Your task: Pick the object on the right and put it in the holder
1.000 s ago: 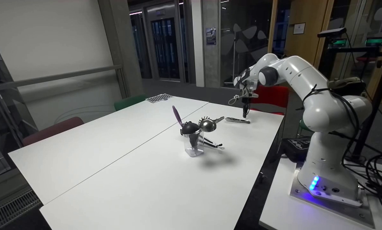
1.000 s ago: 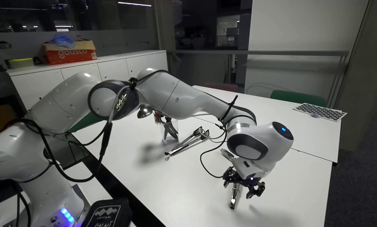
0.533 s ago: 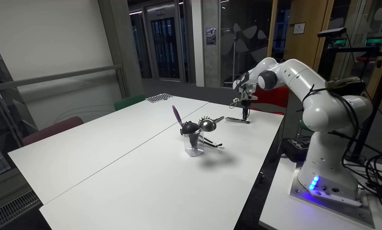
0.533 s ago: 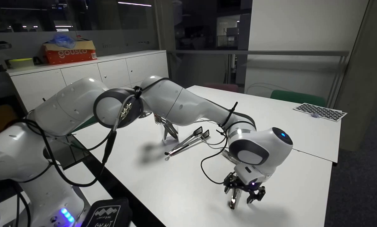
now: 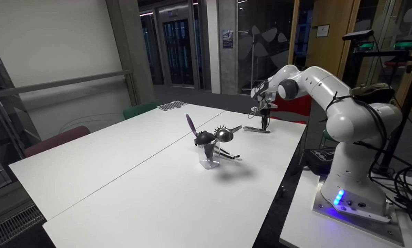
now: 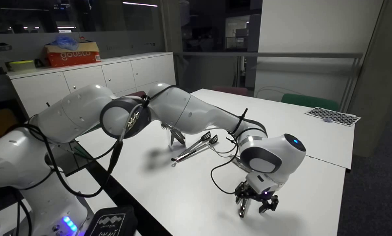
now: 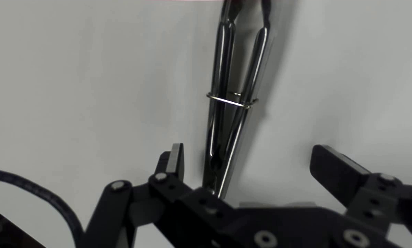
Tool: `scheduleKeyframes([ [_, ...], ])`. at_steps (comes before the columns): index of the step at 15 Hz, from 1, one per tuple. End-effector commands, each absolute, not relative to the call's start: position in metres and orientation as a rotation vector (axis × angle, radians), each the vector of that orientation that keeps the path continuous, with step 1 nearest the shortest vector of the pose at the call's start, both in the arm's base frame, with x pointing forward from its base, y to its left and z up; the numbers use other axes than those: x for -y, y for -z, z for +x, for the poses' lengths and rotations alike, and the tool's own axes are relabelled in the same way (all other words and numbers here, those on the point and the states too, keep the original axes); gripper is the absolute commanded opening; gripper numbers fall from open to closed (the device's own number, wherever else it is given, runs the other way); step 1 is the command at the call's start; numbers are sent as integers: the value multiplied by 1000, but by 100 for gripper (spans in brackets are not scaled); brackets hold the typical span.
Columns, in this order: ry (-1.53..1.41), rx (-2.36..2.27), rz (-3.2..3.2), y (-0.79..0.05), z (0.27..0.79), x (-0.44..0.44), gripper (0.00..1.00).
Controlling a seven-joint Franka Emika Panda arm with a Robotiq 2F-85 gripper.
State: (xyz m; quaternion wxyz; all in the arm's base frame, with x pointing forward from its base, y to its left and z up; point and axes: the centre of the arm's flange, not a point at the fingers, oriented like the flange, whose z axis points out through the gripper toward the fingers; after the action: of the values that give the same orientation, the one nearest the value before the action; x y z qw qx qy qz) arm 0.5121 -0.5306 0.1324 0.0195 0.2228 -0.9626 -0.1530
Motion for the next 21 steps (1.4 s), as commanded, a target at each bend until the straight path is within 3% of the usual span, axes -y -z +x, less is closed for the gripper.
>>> scheduleKeyframes([
  [1, 471, 2976, 746, -135, 507, 534, 100],
  [16, 479, 2959, 980, -139, 461, 508, 100],
  [17, 493, 2962, 987, -141, 460, 507, 75],
  [18, 501, 2966, 991, -143, 458, 507, 72],
  [21, 518, 2990, 995, -152, 455, 506, 49],
])
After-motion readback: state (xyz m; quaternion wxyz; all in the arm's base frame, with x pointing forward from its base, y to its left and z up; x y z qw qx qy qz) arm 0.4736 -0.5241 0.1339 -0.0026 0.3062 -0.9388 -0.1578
